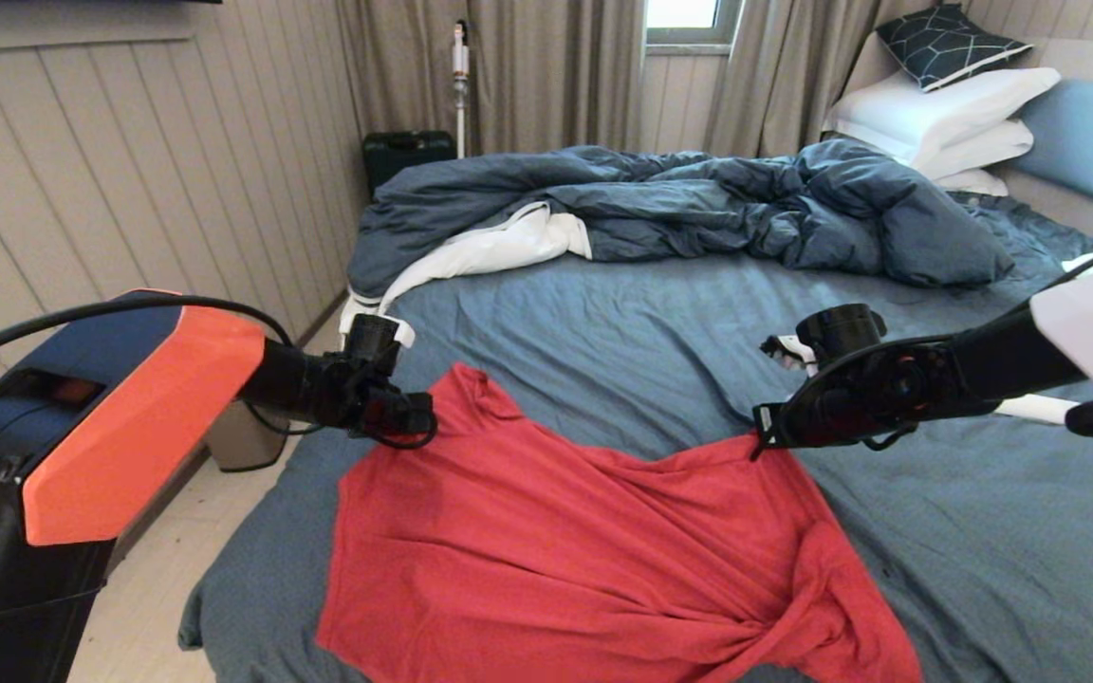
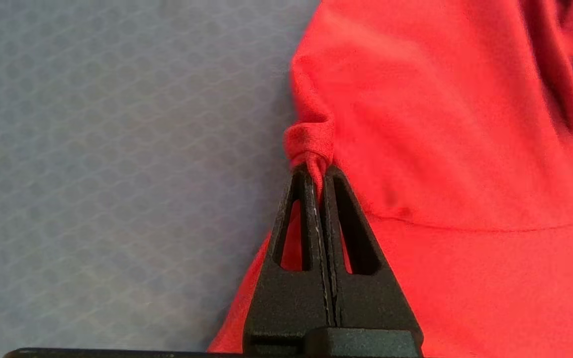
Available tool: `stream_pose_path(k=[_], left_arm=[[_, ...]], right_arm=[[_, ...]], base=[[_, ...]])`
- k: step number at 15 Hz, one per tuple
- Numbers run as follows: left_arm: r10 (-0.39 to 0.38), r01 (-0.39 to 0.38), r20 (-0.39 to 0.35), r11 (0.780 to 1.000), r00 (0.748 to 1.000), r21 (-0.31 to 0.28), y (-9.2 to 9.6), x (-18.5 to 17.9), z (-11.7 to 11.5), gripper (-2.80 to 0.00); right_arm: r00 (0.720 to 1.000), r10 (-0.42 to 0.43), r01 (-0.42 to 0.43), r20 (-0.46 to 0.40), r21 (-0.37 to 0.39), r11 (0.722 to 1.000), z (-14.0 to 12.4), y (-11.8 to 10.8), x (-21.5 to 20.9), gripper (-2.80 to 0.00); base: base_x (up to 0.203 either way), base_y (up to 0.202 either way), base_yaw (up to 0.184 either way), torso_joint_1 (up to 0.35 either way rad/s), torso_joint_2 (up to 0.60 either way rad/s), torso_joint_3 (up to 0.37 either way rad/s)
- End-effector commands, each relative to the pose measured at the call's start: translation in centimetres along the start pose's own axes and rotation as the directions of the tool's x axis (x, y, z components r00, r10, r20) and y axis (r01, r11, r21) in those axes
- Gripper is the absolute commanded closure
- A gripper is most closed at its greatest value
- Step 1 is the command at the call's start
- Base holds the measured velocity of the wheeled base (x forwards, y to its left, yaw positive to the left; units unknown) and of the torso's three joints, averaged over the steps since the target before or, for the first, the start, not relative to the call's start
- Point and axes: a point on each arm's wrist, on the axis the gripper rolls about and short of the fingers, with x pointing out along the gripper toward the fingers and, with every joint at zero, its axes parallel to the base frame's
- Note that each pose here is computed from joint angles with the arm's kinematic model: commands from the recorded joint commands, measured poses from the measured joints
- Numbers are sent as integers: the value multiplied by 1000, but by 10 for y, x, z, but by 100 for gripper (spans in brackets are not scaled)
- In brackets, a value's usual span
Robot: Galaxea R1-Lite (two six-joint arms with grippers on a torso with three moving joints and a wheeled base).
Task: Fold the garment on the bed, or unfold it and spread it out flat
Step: Unford the red T-shirt
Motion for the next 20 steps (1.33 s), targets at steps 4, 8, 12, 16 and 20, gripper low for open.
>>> stream_pose_path(k=[4,8,12,16,20], left_arm=[[-20,19,72,1000,997,3,-3,-19,14,0],[-32,36,175,999,984,-21,1,-58,42,0],[-37,44,221,999,975,-24,2,-66,55,0],[-32,44,278,998,960,-38,8,-67,74,0],[-9,28,305,998,952,-57,19,-56,90,0]], right_arm=[[998,-4,4,66,4,1000,13,0,-14,0],[980,-25,14,200,57,998,29,1,-21,0],[970,-42,26,238,68,997,39,-2,-26,0],[959,-94,73,268,85,994,50,-5,-18,0],[940,-170,143,295,110,984,63,-8,7,0]], base=[[0,0,0,0,0,0],[0,0,0,0,0,0],[0,0,0,0,0,0],[0,0,0,0,0,0],[0,0,0,0,0,0]])
